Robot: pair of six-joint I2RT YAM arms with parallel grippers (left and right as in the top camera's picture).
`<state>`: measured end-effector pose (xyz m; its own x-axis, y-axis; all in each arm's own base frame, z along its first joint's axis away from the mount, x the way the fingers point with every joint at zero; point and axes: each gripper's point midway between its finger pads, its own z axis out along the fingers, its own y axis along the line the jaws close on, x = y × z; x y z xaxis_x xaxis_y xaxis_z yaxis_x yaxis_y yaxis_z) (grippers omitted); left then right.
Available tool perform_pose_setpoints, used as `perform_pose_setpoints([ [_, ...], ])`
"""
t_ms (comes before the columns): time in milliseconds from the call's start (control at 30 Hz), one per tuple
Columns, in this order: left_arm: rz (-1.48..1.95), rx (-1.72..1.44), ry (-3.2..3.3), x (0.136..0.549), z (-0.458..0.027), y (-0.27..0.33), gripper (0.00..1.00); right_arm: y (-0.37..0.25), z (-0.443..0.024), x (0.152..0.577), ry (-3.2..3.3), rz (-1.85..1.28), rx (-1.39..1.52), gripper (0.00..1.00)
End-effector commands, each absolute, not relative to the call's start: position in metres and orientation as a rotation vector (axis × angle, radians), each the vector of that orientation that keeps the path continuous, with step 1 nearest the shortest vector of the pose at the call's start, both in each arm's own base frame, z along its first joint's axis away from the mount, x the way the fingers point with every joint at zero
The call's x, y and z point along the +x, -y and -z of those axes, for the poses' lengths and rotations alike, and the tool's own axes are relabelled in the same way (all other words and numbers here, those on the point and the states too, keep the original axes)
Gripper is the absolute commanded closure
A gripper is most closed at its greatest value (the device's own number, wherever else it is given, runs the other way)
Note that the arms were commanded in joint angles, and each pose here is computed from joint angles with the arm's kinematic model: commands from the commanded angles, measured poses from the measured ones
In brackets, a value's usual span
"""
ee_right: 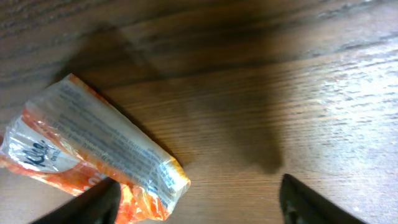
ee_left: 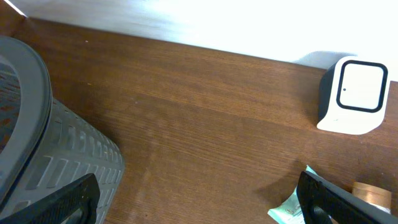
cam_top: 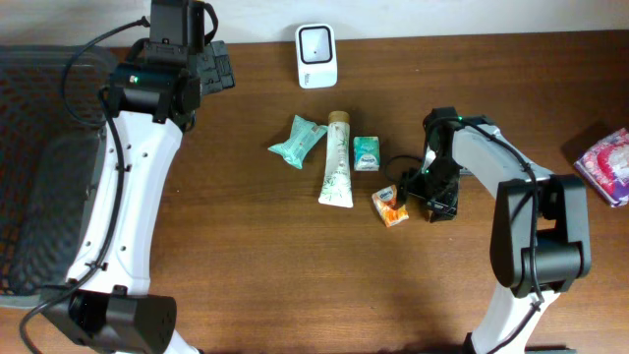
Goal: Scan the item barcode
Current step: 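Lift the orange pack and present it to the white scanner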
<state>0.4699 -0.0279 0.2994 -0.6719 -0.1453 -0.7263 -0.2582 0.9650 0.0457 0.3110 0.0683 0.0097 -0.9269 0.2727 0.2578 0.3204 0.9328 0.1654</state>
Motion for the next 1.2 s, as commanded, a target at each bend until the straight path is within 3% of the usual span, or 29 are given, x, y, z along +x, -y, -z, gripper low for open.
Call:
perform_pose_setpoints([
  [0,-0.197,-0.276,-2.311,0.471,-0.302,0.025,0.01,-0.078,-0.007,0.309,2.89,0.324,-0.254,0.24],
  [67,-0.197,-0.276,-2.311,0.471,-0.302,0.025,0.01,-0.079,-0.007,0.31,2.901,0.331,-0.206,0.36],
  [100,-0.198,-0.276,-2.311,0.471,-0.302,0.025,0.01,-0.079,-0.009,0.312,2.912,0.341,-0.144,0.49],
  [133,-0.198,-0.276,-2.311,0.471,-0.302,0.025,0.01,-0.08,-0.012,0.313,2.91,0.344,-0.147,0.55],
  [200,-0.198,-0.276,-2.311,0.471,-0.302,0.025,0.01,-0.082,-0.034,0.33,2.952,0.366,-0.093,0.53],
  [267,-0.198,-0.276,-2.311,0.471,-0.302,0.025,0.01,-0.083,-0.04,0.34,2.989,0.377,0.019,0.45],
  [400,-0.198,-0.276,-2.311,0.471,-0.302,0.025,0.01,-0.093,-0.033,0.337,2.998,0.382,0.239,0.46],
  [600,-0.197,-0.276,-2.311,0.471,-0.302,0.025,0.01,-0.094,0.0,0.322,2.998,0.332,0.275,0.5],
  [700,-0.198,-0.276,-2.311,0.471,-0.302,0.025,0.01,-0.098,-0.001,0.321,2.993,0.37,0.275,0.7],
  [800,-0.198,-0.276,-2.312,0.47,-0.302,0.025,0.01,-0.11,-0.004,0.32,2.976,0.476,0.269,0.72],
  [867,-0.198,-0.276,-2.311,0.471,-0.302,0.025,0.01,-0.114,-0.006,0.319,2.968,0.509,0.253,0.95],
  [1000,-0.198,-0.276,-2.311,0.471,-0.302,0.025,0.01,-0.148,-0.035,0.328,2.889,0.919,0.204,0.96],
  [1067,-0.198,-0.276,-2.311,0.471,-0.302,0.025,0.01,-0.157,-0.078,0.356,2.832,1.315,0.159,0.96],
  [1100,-0.198,-0.276,-2.311,0.471,-0.302,0.025,0.01,-0.156,-0.117,0.373,2.753,1.655,0.186,0.96],
  [1167,-0.197,-0.276,-2.311,0.471,-0.302,0.025,0.01,-0.146,-0.153,0.385,2.657,1.967,0.209,0.96],
])
